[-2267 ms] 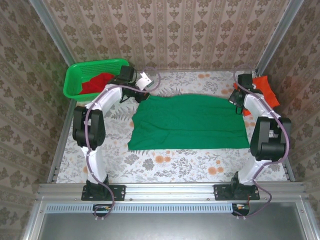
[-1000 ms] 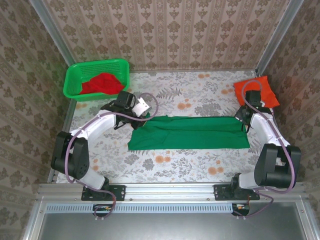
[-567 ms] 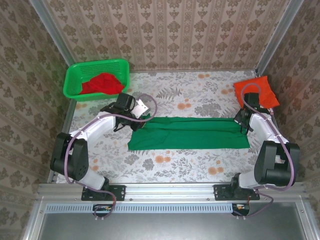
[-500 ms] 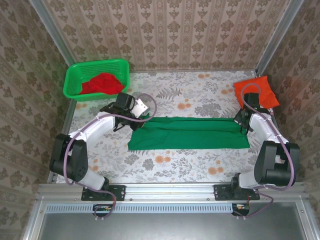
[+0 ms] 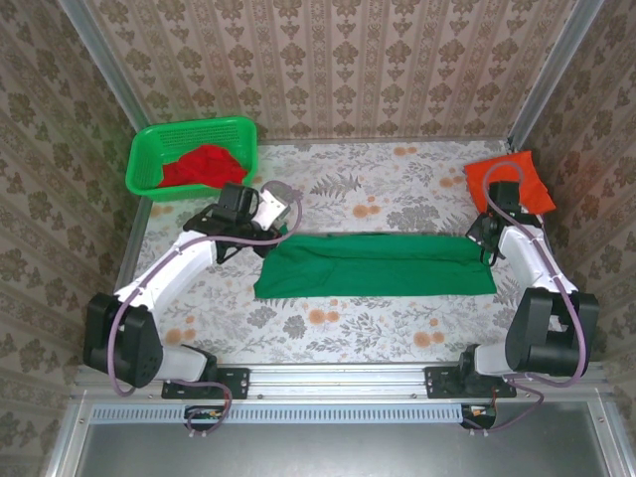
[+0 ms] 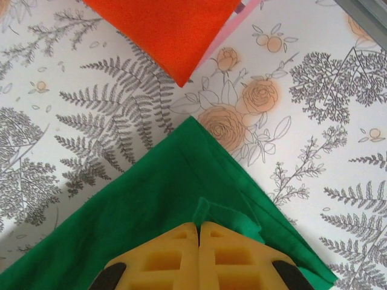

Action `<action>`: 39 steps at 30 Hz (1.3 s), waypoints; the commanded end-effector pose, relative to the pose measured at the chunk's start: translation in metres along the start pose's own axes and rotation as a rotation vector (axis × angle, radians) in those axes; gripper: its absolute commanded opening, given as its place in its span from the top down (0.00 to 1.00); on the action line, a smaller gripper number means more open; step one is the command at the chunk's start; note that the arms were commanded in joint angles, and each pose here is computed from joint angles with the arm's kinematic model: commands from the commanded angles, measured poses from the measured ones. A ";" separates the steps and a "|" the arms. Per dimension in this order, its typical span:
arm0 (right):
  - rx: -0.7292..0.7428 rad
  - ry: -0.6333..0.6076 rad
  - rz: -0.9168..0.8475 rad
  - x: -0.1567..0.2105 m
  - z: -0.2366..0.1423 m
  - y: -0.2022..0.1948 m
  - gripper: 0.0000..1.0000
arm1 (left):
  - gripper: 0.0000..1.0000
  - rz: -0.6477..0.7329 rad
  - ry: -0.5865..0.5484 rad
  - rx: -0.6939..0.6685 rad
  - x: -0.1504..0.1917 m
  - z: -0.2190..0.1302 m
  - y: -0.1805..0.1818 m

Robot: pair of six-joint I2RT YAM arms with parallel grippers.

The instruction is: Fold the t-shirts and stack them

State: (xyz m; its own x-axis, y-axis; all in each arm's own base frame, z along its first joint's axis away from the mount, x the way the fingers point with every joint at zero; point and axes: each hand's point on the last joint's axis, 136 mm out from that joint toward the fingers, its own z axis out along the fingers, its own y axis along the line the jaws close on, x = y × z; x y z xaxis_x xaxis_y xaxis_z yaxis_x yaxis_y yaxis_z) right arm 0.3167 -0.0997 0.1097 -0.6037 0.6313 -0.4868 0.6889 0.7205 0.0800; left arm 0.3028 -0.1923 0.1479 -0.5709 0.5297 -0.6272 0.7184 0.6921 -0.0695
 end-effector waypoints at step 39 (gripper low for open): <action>-0.332 0.019 -0.252 0.053 -0.019 0.077 0.27 | 0.00 -0.357 -0.032 -0.120 -0.013 0.030 0.017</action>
State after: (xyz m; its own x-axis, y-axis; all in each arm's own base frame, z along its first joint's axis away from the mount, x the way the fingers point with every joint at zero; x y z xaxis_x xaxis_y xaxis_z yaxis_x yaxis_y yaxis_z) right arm 0.3176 -0.0348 0.1041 -0.7123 0.4820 -0.5102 0.4591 0.8698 0.1809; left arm 0.3173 -0.1883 0.1246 -0.7491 0.3173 -0.5815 0.4897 0.8564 -0.1635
